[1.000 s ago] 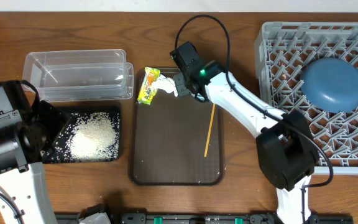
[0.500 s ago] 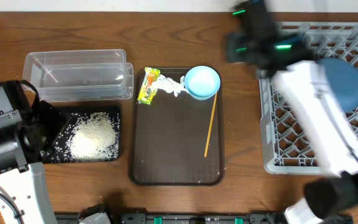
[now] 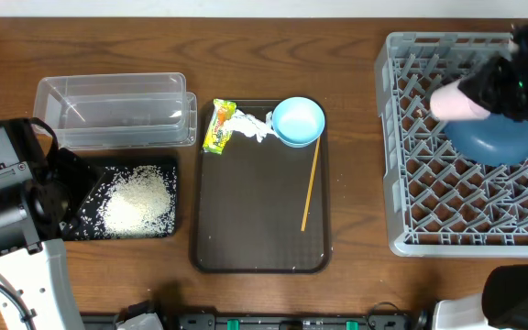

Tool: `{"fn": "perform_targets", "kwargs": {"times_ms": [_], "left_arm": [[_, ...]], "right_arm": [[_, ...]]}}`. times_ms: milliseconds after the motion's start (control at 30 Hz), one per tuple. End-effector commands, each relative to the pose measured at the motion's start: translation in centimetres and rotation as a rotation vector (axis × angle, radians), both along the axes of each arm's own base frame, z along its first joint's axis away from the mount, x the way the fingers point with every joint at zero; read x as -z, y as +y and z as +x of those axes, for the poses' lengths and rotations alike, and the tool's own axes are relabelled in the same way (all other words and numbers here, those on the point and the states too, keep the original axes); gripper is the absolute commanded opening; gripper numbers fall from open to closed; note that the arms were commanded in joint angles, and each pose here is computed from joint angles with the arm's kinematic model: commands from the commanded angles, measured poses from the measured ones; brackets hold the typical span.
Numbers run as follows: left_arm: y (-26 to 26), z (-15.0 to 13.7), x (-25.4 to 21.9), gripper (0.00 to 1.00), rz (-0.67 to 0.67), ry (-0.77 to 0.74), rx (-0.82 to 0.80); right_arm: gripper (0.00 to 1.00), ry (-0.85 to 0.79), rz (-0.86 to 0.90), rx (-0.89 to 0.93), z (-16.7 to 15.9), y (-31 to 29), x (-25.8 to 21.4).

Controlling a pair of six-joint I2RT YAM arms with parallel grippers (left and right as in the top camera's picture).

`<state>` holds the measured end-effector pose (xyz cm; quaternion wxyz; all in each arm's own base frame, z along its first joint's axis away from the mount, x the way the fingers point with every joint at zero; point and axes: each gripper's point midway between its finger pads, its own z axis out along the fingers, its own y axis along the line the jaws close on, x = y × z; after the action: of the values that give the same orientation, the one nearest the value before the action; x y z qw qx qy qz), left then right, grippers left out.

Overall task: Sort waste into correct bins and load items into the dishwasher rack
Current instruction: 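Carry the pink cup to the rack and set it upside down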

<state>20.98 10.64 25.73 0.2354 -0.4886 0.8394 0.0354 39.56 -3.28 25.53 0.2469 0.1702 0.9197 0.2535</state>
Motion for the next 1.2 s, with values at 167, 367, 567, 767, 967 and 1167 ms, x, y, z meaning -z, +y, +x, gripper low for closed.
{"fn": "perform_targets", "kwargs": {"times_ms": [167, 367, 567, 767, 967, 1167], "left_arm": [[0.5, -0.1, -0.4, 0.92, 0.017, -0.008, -0.022], [0.5, -0.1, -0.4, 0.92, 0.017, -0.008, -0.022], [0.5, -0.1, -0.4, 0.92, 0.017, -0.008, -0.022], [0.5, -0.1, -0.4, 0.92, 0.017, -0.008, -0.022], [0.5, -0.1, -0.4, 0.92, 0.018, -0.008, -0.022], [0.5, -0.1, -0.4, 0.92, 0.018, -0.008, -0.022]], "right_arm": [[0.01, -0.212, 0.477, -0.168, -0.2, 2.1, 2.6], [0.01, -0.11, 0.637, -0.077, -2.2, 2.2, 7.4], [0.01, -0.054, 0.728, -0.06, -4.3, 2.8, 9.1], [0.01, 0.058, 0.671, 0.061, -5.9, 0.9, 11.6], [0.01, 0.126, 0.624, 0.158, -7.3, -1.3, 13.1], [0.01, 0.176, 0.543, 0.238, -8.6, -3.6, 14.6]]}}
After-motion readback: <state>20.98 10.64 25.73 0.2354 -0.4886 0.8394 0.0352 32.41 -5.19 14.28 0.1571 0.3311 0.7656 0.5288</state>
